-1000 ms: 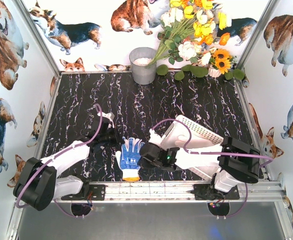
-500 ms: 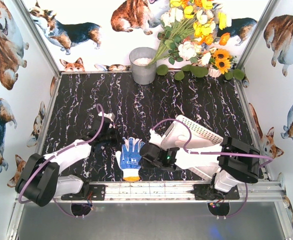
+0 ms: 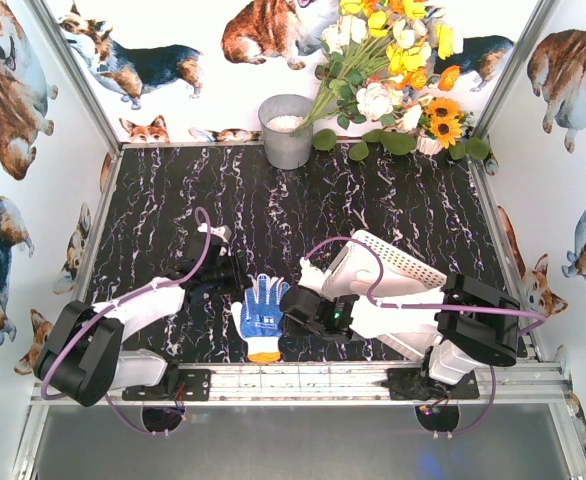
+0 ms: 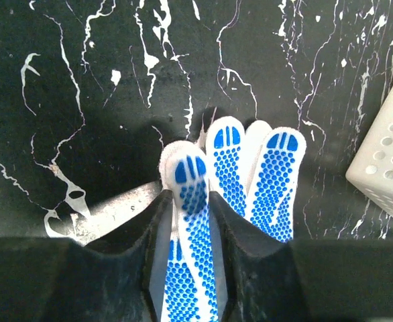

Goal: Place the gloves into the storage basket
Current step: Pair the glove with the glove.

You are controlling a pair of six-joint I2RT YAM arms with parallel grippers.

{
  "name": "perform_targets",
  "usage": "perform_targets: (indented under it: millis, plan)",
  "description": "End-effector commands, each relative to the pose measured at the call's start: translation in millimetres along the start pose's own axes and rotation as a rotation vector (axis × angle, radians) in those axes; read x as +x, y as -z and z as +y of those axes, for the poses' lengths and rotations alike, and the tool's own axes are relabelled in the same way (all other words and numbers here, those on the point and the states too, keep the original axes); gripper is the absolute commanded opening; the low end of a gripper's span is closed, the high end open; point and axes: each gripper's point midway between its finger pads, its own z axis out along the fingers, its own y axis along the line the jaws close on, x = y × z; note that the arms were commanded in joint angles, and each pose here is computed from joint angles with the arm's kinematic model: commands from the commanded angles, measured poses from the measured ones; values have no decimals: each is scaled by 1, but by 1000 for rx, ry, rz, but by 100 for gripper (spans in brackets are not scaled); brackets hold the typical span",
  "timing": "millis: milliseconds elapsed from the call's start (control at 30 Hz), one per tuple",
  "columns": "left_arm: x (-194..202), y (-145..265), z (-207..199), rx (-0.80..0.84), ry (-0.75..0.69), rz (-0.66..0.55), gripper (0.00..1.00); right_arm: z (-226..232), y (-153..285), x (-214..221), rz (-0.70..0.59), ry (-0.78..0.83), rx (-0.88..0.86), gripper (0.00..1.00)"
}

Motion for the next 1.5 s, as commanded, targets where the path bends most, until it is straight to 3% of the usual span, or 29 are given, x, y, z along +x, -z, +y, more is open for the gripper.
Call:
perform_targets:
  millis: [0,100,200,333,633,867,1200,1467]
  plan:
    - [-10,1,-1,-6,-31,-35,29,18,14,-26,-75,-2,-36,26]
    - [-19,9,-3,-22,-56,-62,41,22,26,-35,-104,10,-46,39]
    - [-27,20,-4,-38,-83,-95,53,30,39,-48,-140,39,-73,45]
    - [-30,36,-7,-30,-99,-127,57,46,54,-66,-163,64,-109,46]
    - [9,53,-23,119,-11,-50,34,54,37,-102,-159,-58,-140,40]
    - [40,56,-46,273,85,27,23,48,11,-113,-132,-72,-66,37]
    - [77,50,-58,314,89,101,17,38,-13,-119,-139,-79,12,36]
    - [108,38,-43,283,85,176,15,30,-34,-114,-103,-75,80,32]
